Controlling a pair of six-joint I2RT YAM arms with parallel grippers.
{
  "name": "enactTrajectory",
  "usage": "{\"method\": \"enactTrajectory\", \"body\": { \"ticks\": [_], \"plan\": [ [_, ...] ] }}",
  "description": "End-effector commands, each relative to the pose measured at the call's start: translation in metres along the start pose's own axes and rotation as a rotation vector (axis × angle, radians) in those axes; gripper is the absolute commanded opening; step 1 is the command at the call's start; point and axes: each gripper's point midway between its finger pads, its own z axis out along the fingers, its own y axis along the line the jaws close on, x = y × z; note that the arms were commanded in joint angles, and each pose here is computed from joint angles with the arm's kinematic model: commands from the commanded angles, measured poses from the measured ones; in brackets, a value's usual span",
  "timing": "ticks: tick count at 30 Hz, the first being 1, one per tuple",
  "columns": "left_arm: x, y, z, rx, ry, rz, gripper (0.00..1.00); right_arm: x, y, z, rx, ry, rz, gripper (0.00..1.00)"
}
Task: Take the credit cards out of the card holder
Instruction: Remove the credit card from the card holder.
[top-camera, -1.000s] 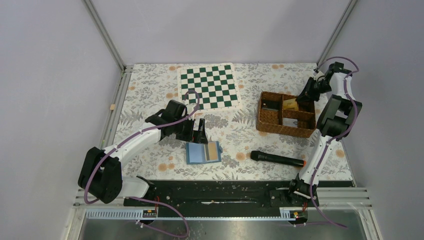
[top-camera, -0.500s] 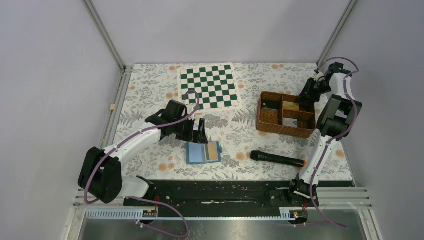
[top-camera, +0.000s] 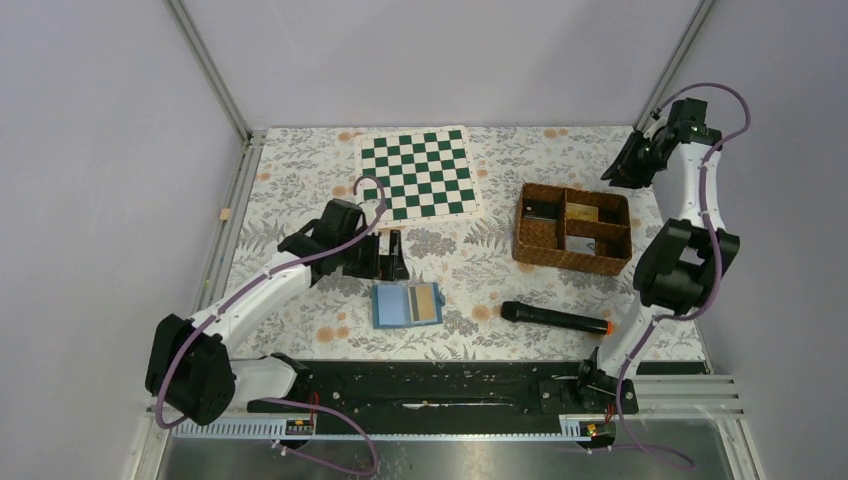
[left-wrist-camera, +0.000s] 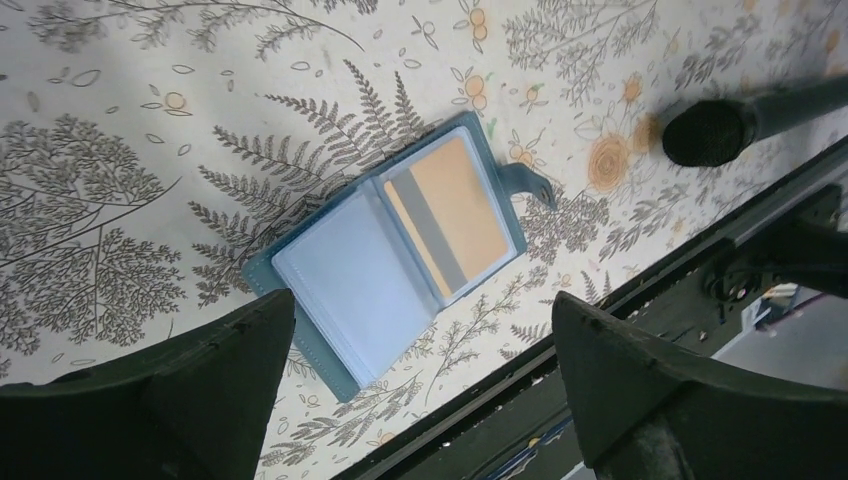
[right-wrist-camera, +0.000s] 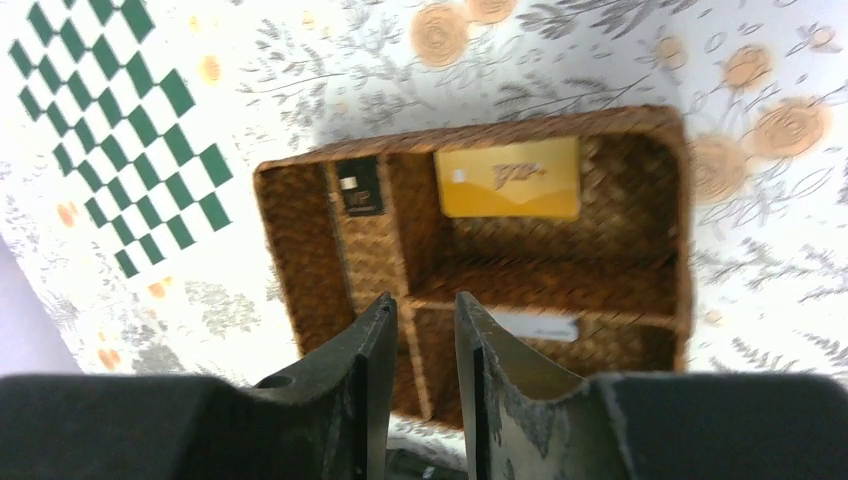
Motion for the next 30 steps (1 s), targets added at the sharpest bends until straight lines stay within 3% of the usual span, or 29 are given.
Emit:
{"method": "enactTrajectory", "body": {
  "ticks": [1, 5, 12, 20, 24, 30],
  "plan": [
    [-0.028, 0.000, -0.016, -0.017, -0.122, -0.095, 0.99, 0.020, 0.045, -0.027, 0.022, -0.057, 0.035, 0.35],
    [-0.026, -0.020, -0.009, 0.137, -0.100, -0.216, 0.96, 0.077, 0.083, -0.029, -0.013, -0.033, -0.048, 0.33],
    [0.007, -0.025, 0.007, 0.134, 0.000, -0.161, 0.72, 0.186, 0.157, -0.036, -0.225, -0.022, -0.163, 0.29],
    [0.044, -0.014, 0.030, 0.156, 0.012, -0.237, 0.42, 0.324, 0.218, -0.028, -0.488, 0.089, -0.202, 0.29],
    [0.056, -0.002, 0.045, 0.126, 0.017, -0.306, 0.40, 0.377, 0.247, -0.021, -0.553, 0.159, -0.272, 0.31],
    [0.065, 0.017, 0.048, 0.051, -0.020, -0.338, 0.40, 0.415, 0.279, 0.000, -0.544, 0.183, -0.377, 0.34]
  ]
}}
